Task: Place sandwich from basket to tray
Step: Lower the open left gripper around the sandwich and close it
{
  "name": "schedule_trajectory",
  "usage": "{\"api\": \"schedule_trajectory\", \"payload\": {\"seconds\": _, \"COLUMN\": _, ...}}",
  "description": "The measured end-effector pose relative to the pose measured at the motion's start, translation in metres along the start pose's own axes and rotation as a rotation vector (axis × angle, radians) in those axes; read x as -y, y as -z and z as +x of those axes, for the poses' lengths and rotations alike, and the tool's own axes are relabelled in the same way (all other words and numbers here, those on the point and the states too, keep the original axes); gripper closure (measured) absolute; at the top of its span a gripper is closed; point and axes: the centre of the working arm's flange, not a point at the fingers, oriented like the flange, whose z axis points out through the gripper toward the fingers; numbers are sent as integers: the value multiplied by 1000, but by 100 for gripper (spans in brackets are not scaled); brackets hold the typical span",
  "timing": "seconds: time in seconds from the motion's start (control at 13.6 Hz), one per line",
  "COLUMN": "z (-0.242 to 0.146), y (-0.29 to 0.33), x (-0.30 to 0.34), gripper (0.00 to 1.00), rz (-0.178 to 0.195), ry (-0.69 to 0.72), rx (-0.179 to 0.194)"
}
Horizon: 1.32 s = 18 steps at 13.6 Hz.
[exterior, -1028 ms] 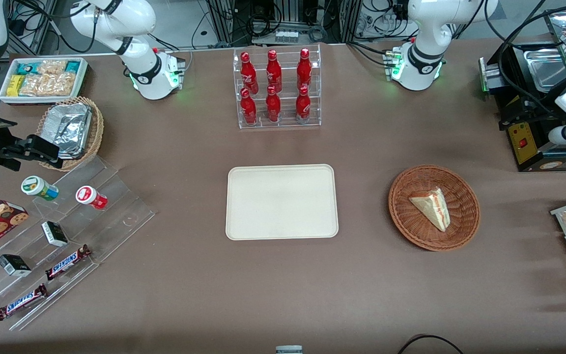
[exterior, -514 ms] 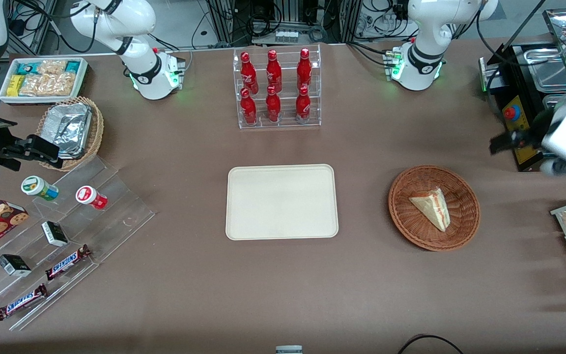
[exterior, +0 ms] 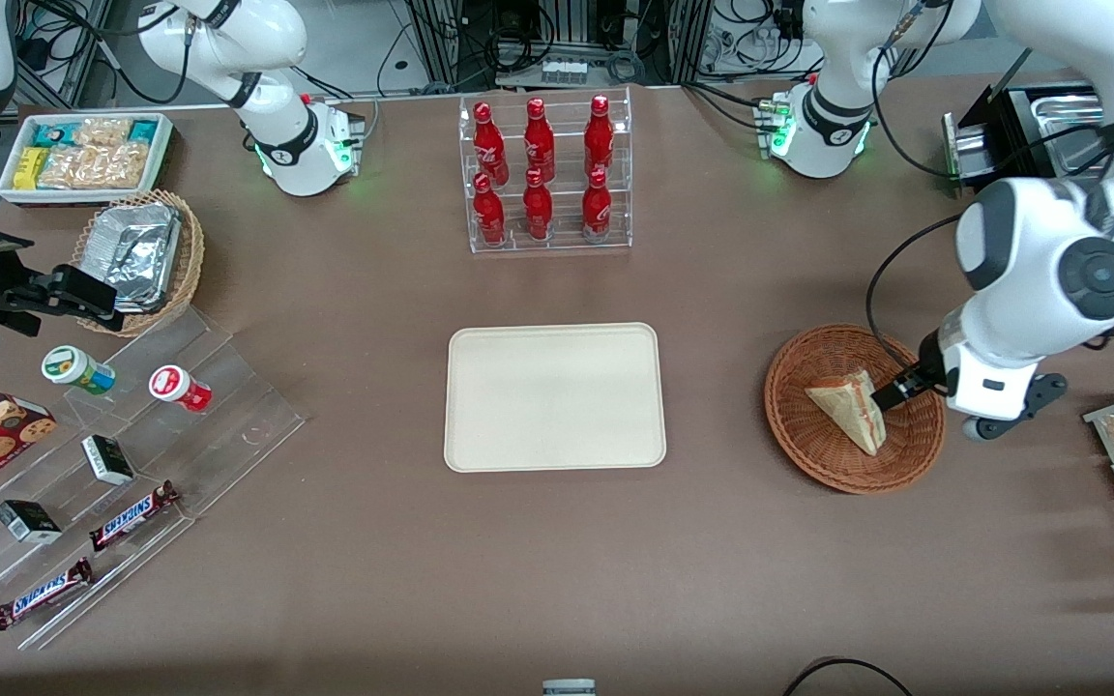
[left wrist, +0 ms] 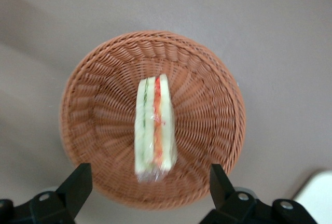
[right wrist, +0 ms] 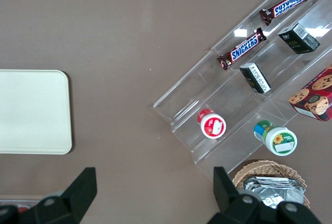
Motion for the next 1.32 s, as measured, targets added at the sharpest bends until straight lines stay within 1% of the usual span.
{"api": "schedule_trajectory", "payload": {"seconds": 0.15, "z": -8, "y": -29, "x": 6, "gripper": 0, "rz": -33, "ry": 61, "rx": -37}}
{"api": "schedule_trajectory", "payload": {"seconds": 0.22, "z": -11, "y": -37, "x": 9, "gripper": 0, "rz": -41, "ry": 73, "rx": -46}}
{"api": "schedule_trajectory", "payload": {"seconds": 0.44, "z": -17, "y": -46, "x": 5, "gripper": 0, "rz": -54, "ry": 69, "rx": -58}}
{"api": "schedule_trajectory", "payload": {"seconds": 0.73, "z": -24, "y": -69, "x": -8, "gripper": 0, "rz": -56, "ry": 46, "rx": -57}}
{"api": "schedule_trajectory", "payload": {"seconds": 0.95, "z": -27, "y": -91, "x": -12, "gripper": 0, "rz": -39, "ry": 38, "rx": -39}}
{"api": "schedule_trajectory", "payload": {"seconds": 1.03, "z": -28, "y": -95, "x": -12, "gripper": 4, "rz": -35, "ry": 37, "rx": -34}}
{"api": "schedule_trajectory", "payload": {"seconds": 1.1, "z": -28, "y": -97, "x": -12, "gripper": 4, "rz": -33, "ry": 37, "rx": -33}}
{"api": "schedule_trajectory", "payload": {"seconds": 1.17, "z": -28, "y": -96, "x": -12, "gripper": 11, "rz": -34, "ry": 37, "rx": -34}}
{"api": "schedule_trajectory", "payload": {"seconds": 1.32, "z": -27, "y": -95, "x": -13, "gripper": 35, "rz": -36, "ry": 37, "rx": -36}}
